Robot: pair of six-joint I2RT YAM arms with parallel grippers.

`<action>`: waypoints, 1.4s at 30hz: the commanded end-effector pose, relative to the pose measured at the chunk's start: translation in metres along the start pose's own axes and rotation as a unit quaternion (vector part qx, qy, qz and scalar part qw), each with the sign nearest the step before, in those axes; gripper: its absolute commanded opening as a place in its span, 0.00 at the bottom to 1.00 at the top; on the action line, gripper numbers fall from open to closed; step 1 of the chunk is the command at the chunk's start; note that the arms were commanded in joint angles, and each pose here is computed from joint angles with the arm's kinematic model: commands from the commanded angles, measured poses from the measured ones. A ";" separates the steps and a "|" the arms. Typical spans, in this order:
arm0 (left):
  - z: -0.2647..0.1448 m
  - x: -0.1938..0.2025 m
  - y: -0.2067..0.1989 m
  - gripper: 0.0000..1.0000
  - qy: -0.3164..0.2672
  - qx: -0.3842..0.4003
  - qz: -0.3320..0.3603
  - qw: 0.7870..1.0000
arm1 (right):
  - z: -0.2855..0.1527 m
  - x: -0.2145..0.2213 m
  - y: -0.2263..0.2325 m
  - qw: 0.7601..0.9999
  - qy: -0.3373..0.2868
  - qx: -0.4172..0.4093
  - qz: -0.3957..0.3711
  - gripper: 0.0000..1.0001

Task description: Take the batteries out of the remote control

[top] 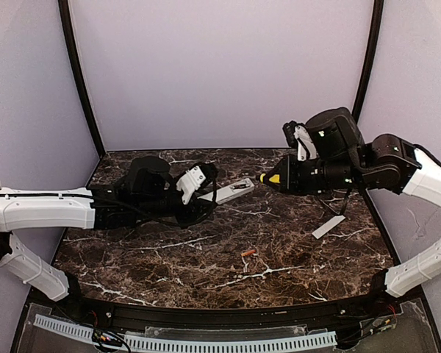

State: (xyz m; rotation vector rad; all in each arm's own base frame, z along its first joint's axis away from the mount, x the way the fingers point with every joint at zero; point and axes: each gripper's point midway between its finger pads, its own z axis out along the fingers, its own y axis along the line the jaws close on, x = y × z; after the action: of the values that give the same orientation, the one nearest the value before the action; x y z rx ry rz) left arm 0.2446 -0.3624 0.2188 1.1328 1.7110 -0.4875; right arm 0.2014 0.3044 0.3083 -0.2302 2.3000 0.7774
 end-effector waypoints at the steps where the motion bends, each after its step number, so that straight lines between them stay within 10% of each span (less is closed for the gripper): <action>1: -0.001 -0.020 0.025 0.00 -0.026 -0.069 -0.028 0.997 | -0.007 0.001 0.008 0.998 0.012 -0.017 0.053 0.00; 42: -0.017 -0.028 0.025 0.01 -0.069 -0.088 0.018 0.994 | 0.024 -0.023 0.010 0.977 -0.048 -0.039 0.206 0.00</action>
State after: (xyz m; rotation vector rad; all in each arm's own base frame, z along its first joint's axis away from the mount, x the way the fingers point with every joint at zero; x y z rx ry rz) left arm 0.2685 -0.3494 0.2396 0.9782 1.6302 -0.3439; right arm 0.2217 0.3335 0.3054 0.2041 2.3114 1.0393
